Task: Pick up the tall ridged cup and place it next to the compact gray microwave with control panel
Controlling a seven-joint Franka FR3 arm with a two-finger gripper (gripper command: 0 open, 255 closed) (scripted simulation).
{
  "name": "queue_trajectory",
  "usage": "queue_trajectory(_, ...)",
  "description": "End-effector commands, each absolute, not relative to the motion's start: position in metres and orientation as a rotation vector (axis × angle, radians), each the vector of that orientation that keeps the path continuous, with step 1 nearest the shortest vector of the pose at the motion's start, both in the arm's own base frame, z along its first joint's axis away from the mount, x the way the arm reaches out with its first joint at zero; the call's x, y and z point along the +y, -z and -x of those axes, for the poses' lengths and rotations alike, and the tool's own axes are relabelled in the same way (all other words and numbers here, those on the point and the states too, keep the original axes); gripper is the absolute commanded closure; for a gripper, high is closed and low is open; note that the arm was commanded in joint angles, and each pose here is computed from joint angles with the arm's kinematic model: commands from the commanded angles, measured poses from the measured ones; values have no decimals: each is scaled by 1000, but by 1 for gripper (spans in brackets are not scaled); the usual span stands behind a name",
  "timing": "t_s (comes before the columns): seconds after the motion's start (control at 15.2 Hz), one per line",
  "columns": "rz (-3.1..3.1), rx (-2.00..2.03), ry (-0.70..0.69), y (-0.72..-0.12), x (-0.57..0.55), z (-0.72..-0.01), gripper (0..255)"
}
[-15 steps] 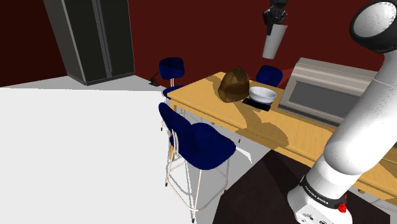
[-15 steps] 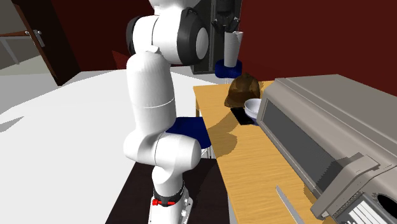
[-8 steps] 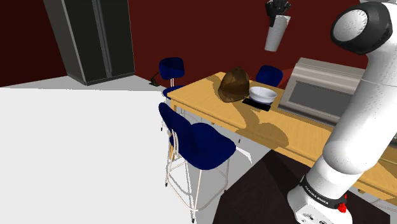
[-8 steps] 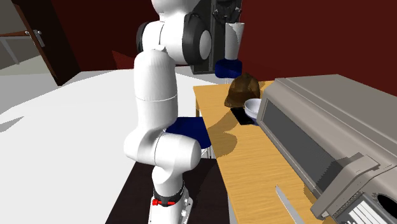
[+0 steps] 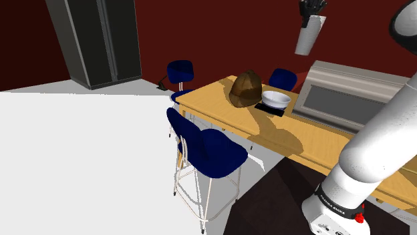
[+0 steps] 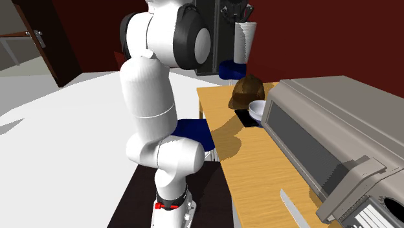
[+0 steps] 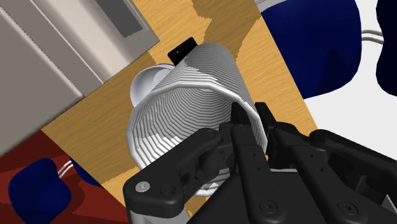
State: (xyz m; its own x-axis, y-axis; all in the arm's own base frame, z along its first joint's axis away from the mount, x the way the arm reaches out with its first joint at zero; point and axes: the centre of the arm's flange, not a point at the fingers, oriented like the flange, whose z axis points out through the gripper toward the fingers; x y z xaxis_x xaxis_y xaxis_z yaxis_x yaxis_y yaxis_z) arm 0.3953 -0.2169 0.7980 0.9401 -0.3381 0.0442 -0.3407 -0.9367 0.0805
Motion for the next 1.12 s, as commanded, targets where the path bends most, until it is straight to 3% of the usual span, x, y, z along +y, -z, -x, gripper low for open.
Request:
queue_trajectory(0.0,-3009,-525,-45,-796,-220,-368,255)
queue_trajectory(1.06,-3009,-525,-45,-797,-260,-161,255)
